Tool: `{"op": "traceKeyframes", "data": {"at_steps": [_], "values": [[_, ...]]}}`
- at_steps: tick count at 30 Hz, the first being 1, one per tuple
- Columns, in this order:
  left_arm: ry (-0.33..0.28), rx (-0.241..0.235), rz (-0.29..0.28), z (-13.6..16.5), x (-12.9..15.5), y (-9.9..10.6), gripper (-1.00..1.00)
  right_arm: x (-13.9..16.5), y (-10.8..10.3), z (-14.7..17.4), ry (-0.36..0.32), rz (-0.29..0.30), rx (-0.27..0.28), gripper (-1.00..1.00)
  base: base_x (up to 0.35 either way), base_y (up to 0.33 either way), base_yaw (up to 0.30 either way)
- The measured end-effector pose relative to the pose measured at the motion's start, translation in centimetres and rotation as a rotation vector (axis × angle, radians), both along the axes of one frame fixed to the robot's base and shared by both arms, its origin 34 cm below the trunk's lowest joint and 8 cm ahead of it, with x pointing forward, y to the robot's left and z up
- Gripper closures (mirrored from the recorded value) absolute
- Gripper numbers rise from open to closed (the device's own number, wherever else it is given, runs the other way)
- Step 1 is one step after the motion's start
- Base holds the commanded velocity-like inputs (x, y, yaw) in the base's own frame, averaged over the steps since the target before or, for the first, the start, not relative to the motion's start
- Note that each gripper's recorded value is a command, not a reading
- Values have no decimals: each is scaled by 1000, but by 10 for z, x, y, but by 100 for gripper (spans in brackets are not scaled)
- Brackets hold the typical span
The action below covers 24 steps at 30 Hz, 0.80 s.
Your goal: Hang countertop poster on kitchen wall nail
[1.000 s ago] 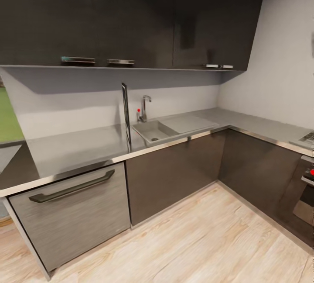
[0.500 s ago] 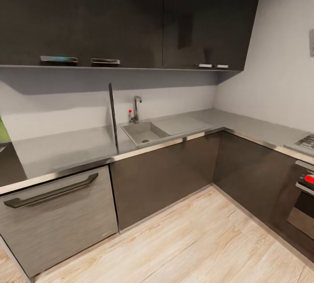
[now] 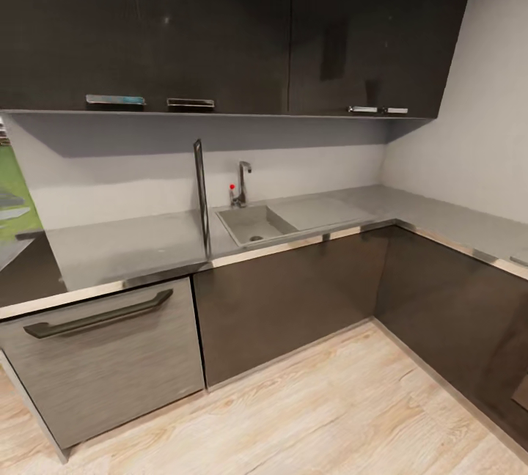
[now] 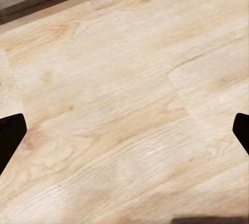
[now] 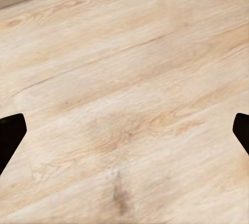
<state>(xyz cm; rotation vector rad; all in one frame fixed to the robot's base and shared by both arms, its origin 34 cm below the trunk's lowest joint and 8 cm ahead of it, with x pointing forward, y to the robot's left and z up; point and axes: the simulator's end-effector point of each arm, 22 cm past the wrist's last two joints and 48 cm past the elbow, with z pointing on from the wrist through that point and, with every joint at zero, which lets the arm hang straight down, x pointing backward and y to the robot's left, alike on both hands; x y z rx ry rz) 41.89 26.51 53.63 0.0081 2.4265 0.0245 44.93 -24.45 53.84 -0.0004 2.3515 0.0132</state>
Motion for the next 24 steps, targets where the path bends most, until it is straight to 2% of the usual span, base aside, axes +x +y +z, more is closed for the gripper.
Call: {"op": "traceKeyframes", "data": {"at_steps": [1, 4, 5, 6, 7, 9, 13, 16, 18, 24], "values": [[0, 0, 0, 0, 0, 0, -100, 0, 0, 0, 0, 0, 0, -100, 1, -1, 3], [-64, -4, 9, 15, 18, 2, -100, 0, 0, 1, -4, 0, 2, -100, 0, -1, 1], [-166, -5, 7, 47, 53, 2, -100, 2, -1, 2, -10, -1, 1, -100, 0, 0, 0], [-337, -4, 3, 114, 108, 2, -100, 3, -2, 3, -15, -2, -1, -100, 0, 0, 0], [-379, -4, 2, 134, 120, 1, -100, 5, -3, 4, -18, -2, -1, -100, 0, 0, 0], [-411, -4, 1, 156, 134, 1, -100, 8, -4, 7, -29, -3, -3, -100, 0, 0, 0], [-485, -5, -2, 224, 163, -1, -100, 28, -6, 24, -84, -3, -7, -100, 0, 0, 0], [-528, -9, -10, 263, 174, -6, -100, 39, -7, 34, -121, -1, -10, -100, 0, 0, 0], [-546, -14, -14, 280, 177, -10, -100, 46, -7, 42, -156, 0, -11, -100, 0, 0, 0], [-564, -51, -2, 297, 180, -26, -100, 47, -6, 56, -238, 3, -12, -100, 0, 0, 0]]}}
